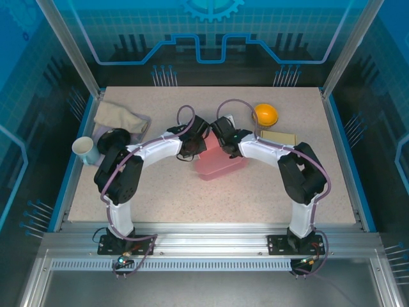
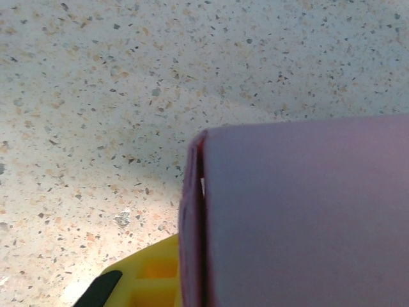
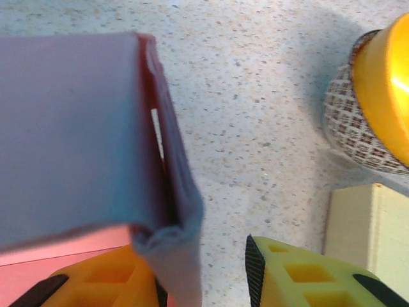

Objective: Fold the paper box

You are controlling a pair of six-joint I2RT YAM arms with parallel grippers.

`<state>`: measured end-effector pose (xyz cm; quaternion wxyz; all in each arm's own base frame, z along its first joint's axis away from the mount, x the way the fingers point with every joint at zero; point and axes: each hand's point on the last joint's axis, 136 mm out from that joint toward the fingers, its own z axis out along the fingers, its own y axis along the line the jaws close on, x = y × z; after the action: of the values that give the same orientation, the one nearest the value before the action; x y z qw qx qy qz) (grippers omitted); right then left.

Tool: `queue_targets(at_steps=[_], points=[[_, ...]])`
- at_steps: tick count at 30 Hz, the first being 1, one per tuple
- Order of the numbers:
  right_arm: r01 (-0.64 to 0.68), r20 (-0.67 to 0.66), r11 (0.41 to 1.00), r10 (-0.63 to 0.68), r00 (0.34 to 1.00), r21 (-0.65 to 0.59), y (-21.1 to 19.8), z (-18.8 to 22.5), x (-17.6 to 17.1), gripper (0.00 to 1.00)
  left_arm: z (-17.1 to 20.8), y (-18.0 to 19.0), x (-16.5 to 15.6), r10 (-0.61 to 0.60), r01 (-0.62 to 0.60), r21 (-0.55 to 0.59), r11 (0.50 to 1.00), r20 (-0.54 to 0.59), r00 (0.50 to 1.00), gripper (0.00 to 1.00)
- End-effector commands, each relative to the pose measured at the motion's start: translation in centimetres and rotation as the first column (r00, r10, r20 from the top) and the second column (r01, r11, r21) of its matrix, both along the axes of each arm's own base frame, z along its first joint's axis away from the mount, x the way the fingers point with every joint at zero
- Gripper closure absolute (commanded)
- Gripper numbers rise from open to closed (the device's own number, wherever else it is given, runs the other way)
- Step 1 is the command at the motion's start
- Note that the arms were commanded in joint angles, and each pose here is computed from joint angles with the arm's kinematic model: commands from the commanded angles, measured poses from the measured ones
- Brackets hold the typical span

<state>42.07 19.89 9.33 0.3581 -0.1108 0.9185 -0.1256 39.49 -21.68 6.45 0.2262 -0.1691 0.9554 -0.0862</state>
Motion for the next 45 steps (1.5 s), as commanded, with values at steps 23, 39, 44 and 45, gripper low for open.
queue_targets(at_steps=[23, 39, 44, 45], points=[[-0.325, 0.083, 0.759, 0.34, 0.937, 0.565, 1.3, 10.4, -3.6, 0.37, 1.2, 1.0, 1.2, -0.133, 0.102, 0.188, 0.977, 0.158, 0.979, 1.0], [-0.119, -0.112, 0.725, 0.261, 0.959, 0.678, 1.8, 5.2, -1.3, 0.47, 2.6, -0.6, 3.5, -0.376, 0.204, 0.412, 0.888, 0.396, 0.838, 1.0], [-0.077, -0.166, 0.739, 0.25, 0.954, 0.669, 1.4, 2.9, -2.0, 0.48, 1.6, -0.7, 3.4, -0.389, 0.212, 0.423, 0.881, 0.393, 0.833, 1.0], [-0.067, -0.179, 0.744, 0.246, 0.952, 0.665, 1.2, 2.3, -2.2, 0.49, 1.5, -0.8, 3.4, -0.393, 0.215, 0.426, 0.879, 0.391, 0.832, 1.0]])
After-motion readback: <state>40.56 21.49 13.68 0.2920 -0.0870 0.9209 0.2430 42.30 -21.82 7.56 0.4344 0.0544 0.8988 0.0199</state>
